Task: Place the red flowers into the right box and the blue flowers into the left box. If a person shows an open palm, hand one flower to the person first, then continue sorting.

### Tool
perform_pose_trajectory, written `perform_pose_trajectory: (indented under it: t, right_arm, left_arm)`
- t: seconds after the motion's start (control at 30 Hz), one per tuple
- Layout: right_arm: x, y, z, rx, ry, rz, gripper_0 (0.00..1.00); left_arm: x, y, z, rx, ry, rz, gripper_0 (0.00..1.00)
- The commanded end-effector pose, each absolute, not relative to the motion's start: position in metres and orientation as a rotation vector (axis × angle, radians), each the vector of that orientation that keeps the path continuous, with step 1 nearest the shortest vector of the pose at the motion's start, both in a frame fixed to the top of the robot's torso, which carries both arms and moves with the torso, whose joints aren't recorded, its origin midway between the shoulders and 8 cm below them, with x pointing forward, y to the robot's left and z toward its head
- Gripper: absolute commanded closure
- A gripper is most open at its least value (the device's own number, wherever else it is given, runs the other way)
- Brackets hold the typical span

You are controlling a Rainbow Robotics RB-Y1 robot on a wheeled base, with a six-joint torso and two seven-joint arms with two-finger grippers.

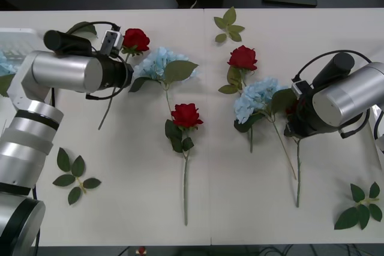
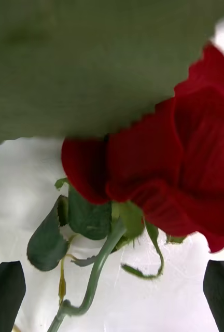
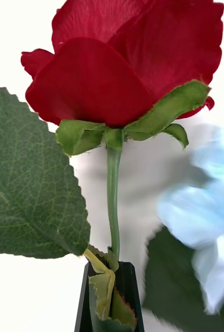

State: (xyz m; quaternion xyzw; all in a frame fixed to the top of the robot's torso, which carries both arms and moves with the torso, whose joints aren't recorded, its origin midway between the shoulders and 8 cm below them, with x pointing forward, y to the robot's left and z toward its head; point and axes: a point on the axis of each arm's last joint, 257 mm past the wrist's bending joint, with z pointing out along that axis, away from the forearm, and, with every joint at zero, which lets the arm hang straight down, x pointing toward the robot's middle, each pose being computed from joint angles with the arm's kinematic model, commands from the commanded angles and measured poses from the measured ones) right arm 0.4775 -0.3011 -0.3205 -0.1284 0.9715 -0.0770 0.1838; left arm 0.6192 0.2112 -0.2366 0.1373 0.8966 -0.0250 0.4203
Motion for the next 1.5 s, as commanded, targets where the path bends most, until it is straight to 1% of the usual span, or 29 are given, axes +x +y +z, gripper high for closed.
perform_pose_trajectory:
  t: [0.03,0.13,0.17,0.2,0.27,0.3,0.4,0.47,0.53,0.67,0.7,0.83,1.0,1.1,1.2,1.23,1.3,1.5]
  right_arm:
    - [0.489,-0.303,-0.314,-0.299,2.721,-0.22,0.0]
    - [0.488,-0.304,-0.317,-0.288,2.73,-0.221,0.0]
    - [0.487,-0.304,-0.318,-0.284,2.736,-0.218,0.05]
    - [0.487,-0.304,-0.318,-0.285,2.737,-0.217,0.17]
    - [0.485,-0.303,-0.319,-0.285,2.743,-0.213,0.35]
    - [0.485,-0.303,-0.318,-0.283,2.743,-0.213,0.38]
    - [0.483,-0.304,-0.321,-0.283,2.752,-0.22,0.56]
    - [0.482,-0.305,-0.324,-0.278,2.757,-0.222,0.68]
    - [0.482,-0.306,-0.327,-0.277,2.76,-0.224,0.76]
    - [0.481,-0.306,-0.333,-0.27,2.767,-0.222,0.96]
    - [0.48,-0.306,-0.333,-0.268,2.769,-0.221,0.99]
    - [0.48,-0.304,-0.333,-0.267,2.772,-0.208,1.0]
    - [0.491,-0.294,-0.315,-0.252,2.753,-0.152,1.0]
    - [0.503,-0.289,-0.294,-0.243,2.732,-0.113,1.0]
    - [0.525,-0.286,-0.256,-0.253,2.68,-0.104,1.0]
    - [0.528,-0.286,-0.25,-0.254,2.672,-0.106,1.0]
    - [0.543,-0.295,-0.222,-0.257,2.626,-0.139,1.0]
    - [0.558,-0.338,-0.168,-0.242,2.562,-0.227,1.0]
  left_arm:
    - [0.596,0.226,-0.19,0.317,2.227,-0.121,1.0]
    - [0.575,0.224,-0.181,0.332,2.234,-0.175,1.0]
    - [0.565,0.225,-0.177,0.334,2.228,-0.202,1.0]
    - [0.56,0.223,-0.175,0.337,2.221,-0.224,1.0]
    - [0.55,0.212,-0.163,0.345,2.178,-0.297,1.0]
    - [0.548,0.206,-0.16,0.349,2.166,-0.325,1.0]
    - [0.536,0.157,-0.124,0.363,2.049,-0.609,1.0]
    - [0.528,0.135,-0.1,0.393,1.961,-0.745,1.0]
    - [0.519,0.122,-0.084,0.428,1.897,-0.834,1.0]
    - [0.498,0.096,-0.047,0.498,1.735,-0.998,1.0]
    - [0.494,0.09,-0.04,0.51,1.705,-1.032,1.0]
    - [0.475,0.068,-0.014,0.541,1.57,-1.153,1.0]
    - [0.458,0.042,0.005,0.526,1.443,-1.219,1.0]
    - [0.448,0.025,0.016,0.488,1.377,-1.258,1.0]
    - [0.441,0.005,0.029,0.436,1.31,-1.295,1.0]
    - [0.44,0.002,0.031,0.427,1.3,-1.301,1.0]
    - [0.437,-0.009,0.035,0.4,1.275,-1.317,1.0]
    - [0.435,-0.029,0.048,0.334,1.226,-1.364,1.0]
